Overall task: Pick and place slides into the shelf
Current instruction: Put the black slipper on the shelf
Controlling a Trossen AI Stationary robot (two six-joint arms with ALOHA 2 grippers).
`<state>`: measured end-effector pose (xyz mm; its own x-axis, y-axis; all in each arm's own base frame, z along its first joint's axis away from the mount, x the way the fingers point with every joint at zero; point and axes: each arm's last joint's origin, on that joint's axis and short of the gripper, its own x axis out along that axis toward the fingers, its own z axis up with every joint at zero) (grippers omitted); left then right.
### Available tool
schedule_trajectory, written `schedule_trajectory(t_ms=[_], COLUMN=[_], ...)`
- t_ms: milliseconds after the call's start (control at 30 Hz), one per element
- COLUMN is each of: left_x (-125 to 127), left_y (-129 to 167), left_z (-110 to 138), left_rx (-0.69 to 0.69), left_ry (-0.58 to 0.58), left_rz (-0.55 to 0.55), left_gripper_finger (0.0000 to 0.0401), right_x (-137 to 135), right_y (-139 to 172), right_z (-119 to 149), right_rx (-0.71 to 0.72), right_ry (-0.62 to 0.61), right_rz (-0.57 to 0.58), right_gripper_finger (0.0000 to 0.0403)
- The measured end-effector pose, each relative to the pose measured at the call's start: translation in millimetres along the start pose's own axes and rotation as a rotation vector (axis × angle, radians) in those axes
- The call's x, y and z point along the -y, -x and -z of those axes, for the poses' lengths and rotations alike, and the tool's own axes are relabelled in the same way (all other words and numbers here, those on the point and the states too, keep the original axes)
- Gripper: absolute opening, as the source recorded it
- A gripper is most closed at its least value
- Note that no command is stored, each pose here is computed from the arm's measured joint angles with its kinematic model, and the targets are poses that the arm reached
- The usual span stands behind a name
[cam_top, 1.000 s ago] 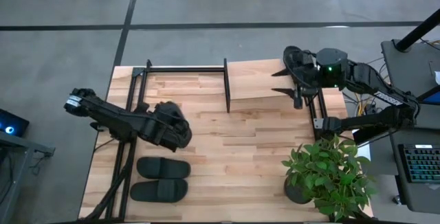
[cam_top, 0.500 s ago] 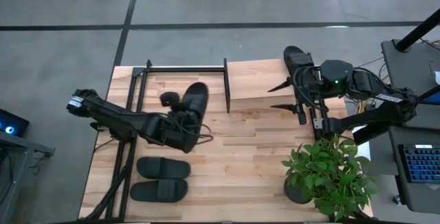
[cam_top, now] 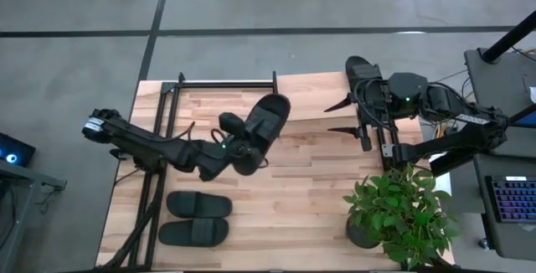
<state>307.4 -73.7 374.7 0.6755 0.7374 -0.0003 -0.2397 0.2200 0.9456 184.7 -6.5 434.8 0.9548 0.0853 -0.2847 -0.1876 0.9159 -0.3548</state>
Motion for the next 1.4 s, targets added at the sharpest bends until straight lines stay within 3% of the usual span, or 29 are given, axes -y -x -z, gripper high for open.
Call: schedule_trajectory(t_ms=[200, 633, 800, 900, 1400], left_x=[0, -4, -2, -1, 2], left_y=[-16, -23, -26, -27, -28], left_z=[-3, 0, 1, 2, 1], left_rx=[0.071, 0.146, 0.155, 0.156, 0.225], left_ry=[-0.042, 0.046, 0.096, 0.112, 0.170], left_rz=[-0.031, -0.017, 0.006, 0.015, 0.067], left_gripper_finger=[0.0000, 0.0000, 0.0000, 0.0000, 0.0000], right_x=[1, -6, -13, -16, -17], right_y=[-13, -33, -53, -64, -82], right_z=[-1, 7, 7, 4, 3], right_rx=[0.018, -0.167, -0.277, -0.315, -0.398], right_ry=[0.024, 0.703, 0.877, 0.920, 1.038], right_rz=[-0.032, 0.031, 0.099, 0.160, 0.228], right_gripper_finger=[0.0215, 0.0215, 0.0215, 0.0215, 0.0215])
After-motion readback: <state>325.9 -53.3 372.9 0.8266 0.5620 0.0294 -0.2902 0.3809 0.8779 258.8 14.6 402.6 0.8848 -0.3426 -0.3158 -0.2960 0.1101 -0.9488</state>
